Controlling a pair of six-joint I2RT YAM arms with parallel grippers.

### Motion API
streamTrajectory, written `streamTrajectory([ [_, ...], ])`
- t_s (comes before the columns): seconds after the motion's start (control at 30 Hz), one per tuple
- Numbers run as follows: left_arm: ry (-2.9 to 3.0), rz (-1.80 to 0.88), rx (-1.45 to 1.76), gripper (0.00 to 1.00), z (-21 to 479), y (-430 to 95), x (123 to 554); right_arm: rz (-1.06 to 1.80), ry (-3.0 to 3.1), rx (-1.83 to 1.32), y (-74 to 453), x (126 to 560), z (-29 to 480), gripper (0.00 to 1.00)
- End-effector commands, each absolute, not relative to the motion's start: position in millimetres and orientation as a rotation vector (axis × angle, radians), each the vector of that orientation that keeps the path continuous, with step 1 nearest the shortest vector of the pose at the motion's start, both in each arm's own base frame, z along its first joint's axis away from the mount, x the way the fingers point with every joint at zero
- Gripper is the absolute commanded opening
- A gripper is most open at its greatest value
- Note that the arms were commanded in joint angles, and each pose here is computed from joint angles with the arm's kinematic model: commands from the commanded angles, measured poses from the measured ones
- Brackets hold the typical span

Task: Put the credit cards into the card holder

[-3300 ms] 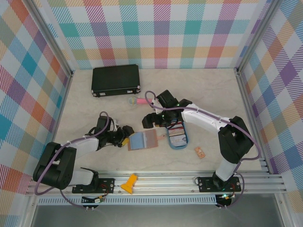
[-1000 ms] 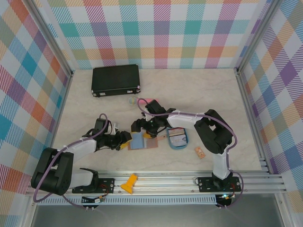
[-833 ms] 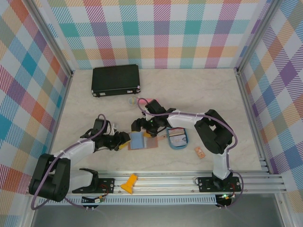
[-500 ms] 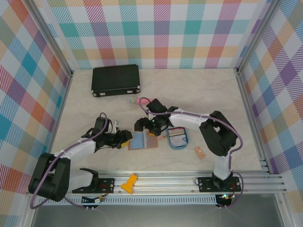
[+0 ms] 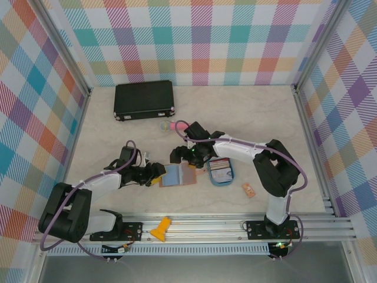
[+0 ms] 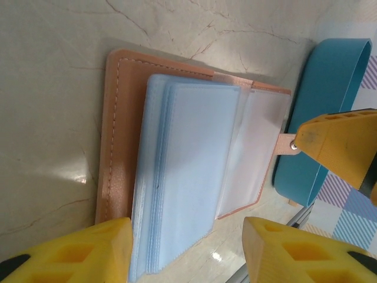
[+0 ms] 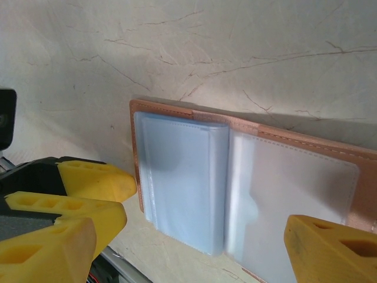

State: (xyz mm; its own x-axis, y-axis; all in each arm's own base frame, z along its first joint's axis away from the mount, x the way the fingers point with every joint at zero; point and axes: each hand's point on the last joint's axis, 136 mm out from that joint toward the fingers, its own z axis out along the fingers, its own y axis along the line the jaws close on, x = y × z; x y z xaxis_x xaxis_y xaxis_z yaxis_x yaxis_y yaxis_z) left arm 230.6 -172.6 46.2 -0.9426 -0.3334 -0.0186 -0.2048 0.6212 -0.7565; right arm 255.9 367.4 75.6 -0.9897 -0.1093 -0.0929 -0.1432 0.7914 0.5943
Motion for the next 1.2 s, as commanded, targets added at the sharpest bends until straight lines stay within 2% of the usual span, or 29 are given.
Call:
streamTrajectory([
  [0.0, 2.645, -1.253, -0.387, 0.53, 55.5, -180.9, 239.6, 0.979, 2.945, -0.221, 370.9, 257.5, 68.8, 0.84],
  [0.53, 2.706, -1.197, -0.367, 0.55, 43.7, -181.4, 234.2, 0.996, 3.007, -0.149, 368.5, 256.1, 46.8, 0.84],
  [0.73, 2.652, -1.112, -0.361, 0.57, 69.6, -170.0, 243.8, 0.996, 2.942, -0.189, 370.0, 262.2, 66.7, 0.83],
  [0.93, 2.736, -0.895, -0.554, 0.51, 71.9, -127.6, 234.0, 0.719, 2.933, -0.286, 369.3, 260.8, 82.8, 0.82],
  [1.17, 2.723, -0.785, -0.652, 0.55, 83.9, -101.9, 236.1, 0.385, 2.977, -0.379, 388.8, 244.0, 74.9, 0.84],
])
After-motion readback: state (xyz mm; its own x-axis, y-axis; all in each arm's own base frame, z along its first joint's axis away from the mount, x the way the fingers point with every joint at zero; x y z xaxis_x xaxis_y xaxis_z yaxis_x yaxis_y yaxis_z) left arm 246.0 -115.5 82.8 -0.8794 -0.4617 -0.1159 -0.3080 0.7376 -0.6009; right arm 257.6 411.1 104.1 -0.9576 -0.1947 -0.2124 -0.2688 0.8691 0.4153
